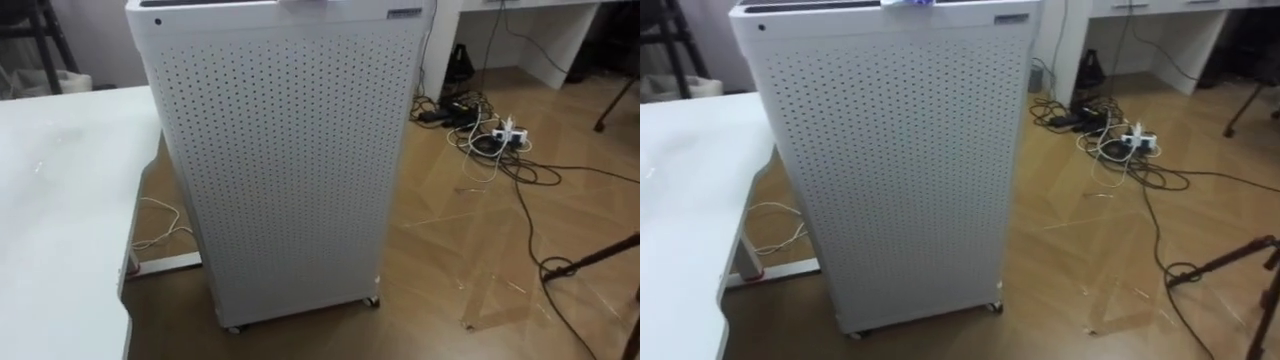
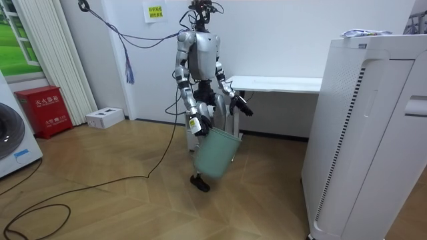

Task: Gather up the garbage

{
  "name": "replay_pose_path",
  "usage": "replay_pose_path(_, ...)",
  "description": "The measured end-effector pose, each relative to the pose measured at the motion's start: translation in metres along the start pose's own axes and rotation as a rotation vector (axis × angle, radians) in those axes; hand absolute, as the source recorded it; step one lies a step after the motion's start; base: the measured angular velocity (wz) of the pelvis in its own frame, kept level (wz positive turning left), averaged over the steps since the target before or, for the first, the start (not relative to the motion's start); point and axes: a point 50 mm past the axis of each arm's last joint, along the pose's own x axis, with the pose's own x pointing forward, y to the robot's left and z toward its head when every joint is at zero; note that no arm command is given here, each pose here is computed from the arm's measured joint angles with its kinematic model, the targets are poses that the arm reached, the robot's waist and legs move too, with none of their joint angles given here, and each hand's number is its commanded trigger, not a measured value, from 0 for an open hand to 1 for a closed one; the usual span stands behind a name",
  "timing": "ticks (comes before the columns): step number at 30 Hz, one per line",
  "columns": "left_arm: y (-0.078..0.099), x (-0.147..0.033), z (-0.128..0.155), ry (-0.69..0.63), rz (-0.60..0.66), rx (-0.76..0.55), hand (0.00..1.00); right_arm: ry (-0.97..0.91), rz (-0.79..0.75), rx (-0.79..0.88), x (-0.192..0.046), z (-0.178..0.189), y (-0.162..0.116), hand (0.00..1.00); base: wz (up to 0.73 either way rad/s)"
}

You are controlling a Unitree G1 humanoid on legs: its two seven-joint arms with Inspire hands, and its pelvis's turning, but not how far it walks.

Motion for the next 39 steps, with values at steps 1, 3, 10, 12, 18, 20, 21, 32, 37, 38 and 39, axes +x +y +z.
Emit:
replay_pose_path(1, 0.0, -0.001, -0.003, 0.02, 0.002, -0.007, 0.0, -0.002, -0.002, 0.003, 0.0, 0.001, 0.0, 1.0, -0.29)
replay_pose_path(3, 0.0, -0.003, -0.007, 0.041, 0.006, -0.024, 0.0, -0.01, -0.006, 0.009, 0.002, 0.004, -0.001, 1.0, -0.46)
replay_pose_path(10, 0.013, -0.019, -0.047, 0.21, 0.045, -0.016, 0.0, -0.014, -0.043, 0.043, 0.003, 0.006, 0.0, 1.0, 0.17)
replay_pose_path(12, 0.012, -0.022, -0.051, 0.232, 0.045, -0.015, 0.0, -0.02, -0.06, 0.042, 0.003, 0.007, -0.003, 1.0, 0.54)
replay_pose_path(18, 0.019, -0.027, -0.062, 0.301, 0.093, -0.065, 0.0, -0.044, -0.034, -0.016, 0.003, 0.01, -0.002, 1.0, 0.19)
replay_pose_path(20, 0.019, -0.028, -0.063, 0.313, 0.095, -0.068, 0.0, -0.054, -0.009, -0.032, 0.004, 0.013, 0.002, 1.0, -0.11)
replay_pose_path(21, 0.019, -0.027, -0.062, 0.315, 0.099, -0.08, 0.0, -0.059, 0.012, -0.043, 0.005, 0.015, 0.005, 1.0, -0.11)
replay_pose_path(32, 0.025, -0.01, -0.03, 0.177, 0.175, -0.101, 0.0, -0.069, 0.052, -0.075, 0.006, 0.019, 0.01, 1.0, 0.01)
replay_pose_path(37, 0.026, -0.008, -0.011, 0.059, 0.213, -0.022, 0.0, -0.087, 0.023, -0.095, 0.005, 0.018, 0.005, 1.0, 0.2)
replay_pose_path(38, 0.027, -0.007, -0.007, 0.035, 0.223, -0.015, 0.0, -0.087, 0.021, -0.098, 0.005, 0.018, 0.004, 1.0, 0.15)
replay_pose_path(39, 0.028, -0.005, 0.001, -0.01, 0.243, -0.002, 0.0, -0.092, 0.017, -0.101, 0.005, 0.019, 0.002, 1.0, 0.08)
